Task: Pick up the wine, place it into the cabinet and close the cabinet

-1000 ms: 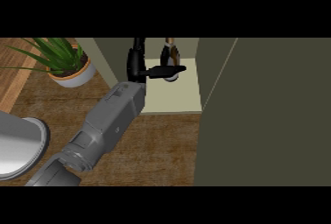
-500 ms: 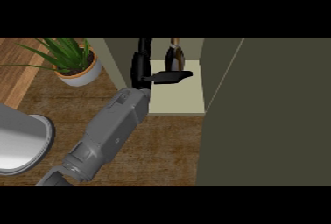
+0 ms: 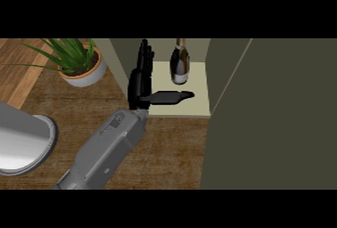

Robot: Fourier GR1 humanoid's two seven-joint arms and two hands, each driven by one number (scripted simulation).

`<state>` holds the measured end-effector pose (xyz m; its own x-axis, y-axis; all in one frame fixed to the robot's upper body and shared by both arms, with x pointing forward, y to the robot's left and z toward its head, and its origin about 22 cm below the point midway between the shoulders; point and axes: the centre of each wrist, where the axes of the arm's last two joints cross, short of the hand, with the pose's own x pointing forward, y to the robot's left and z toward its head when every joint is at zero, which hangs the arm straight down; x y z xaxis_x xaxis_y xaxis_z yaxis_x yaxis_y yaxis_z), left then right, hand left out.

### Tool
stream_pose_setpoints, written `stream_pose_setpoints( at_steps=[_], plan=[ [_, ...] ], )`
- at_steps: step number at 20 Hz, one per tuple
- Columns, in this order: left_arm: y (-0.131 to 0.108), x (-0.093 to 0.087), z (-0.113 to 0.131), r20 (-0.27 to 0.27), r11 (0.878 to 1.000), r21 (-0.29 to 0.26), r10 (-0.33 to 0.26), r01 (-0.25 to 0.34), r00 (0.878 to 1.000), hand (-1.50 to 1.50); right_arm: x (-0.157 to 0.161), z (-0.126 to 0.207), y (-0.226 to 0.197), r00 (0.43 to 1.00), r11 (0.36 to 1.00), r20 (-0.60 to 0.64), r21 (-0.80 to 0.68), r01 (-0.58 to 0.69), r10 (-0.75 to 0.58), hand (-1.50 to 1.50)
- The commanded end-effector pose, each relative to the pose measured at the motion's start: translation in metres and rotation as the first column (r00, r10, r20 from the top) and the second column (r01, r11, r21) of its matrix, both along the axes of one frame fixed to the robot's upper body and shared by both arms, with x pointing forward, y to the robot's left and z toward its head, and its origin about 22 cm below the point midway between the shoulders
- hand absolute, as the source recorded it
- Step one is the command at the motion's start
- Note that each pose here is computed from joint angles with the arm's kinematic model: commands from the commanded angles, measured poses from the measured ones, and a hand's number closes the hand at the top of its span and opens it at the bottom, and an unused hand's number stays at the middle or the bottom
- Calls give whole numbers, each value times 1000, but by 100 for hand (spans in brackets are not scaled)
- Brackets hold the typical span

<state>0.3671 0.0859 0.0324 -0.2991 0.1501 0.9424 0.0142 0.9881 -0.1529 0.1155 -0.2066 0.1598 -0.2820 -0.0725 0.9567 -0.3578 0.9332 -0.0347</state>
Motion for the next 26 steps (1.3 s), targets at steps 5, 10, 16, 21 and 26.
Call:
stream_pose_setpoints(
  at_steps=[5,10,16,21,26],
  plan=[
    [15,-72,-18,-7,997,-56,-48,48,999,-150,-39,34,-5,997,999,71,31,-24,22,-150],
    [16,-108,8,21,997,-74,-32,33,999,-150,-28,34,-6,997,1000,76,17,-22,21,-150],
    [18,-150,7,38,993,-110,-43,47,998,-150,-40,40,-6,995,994,27,-49,-95,96,150],
    [46,-170,-11,29,997,-71,-8,11,1000,-150,-24,21,14,939,924,-40,-170,-343,341,150],
    [78,-201,-6,33,998,-61,2,0,999,-150,-41,33,20,880,871,-55,-130,-474,471,150]
  ],
)
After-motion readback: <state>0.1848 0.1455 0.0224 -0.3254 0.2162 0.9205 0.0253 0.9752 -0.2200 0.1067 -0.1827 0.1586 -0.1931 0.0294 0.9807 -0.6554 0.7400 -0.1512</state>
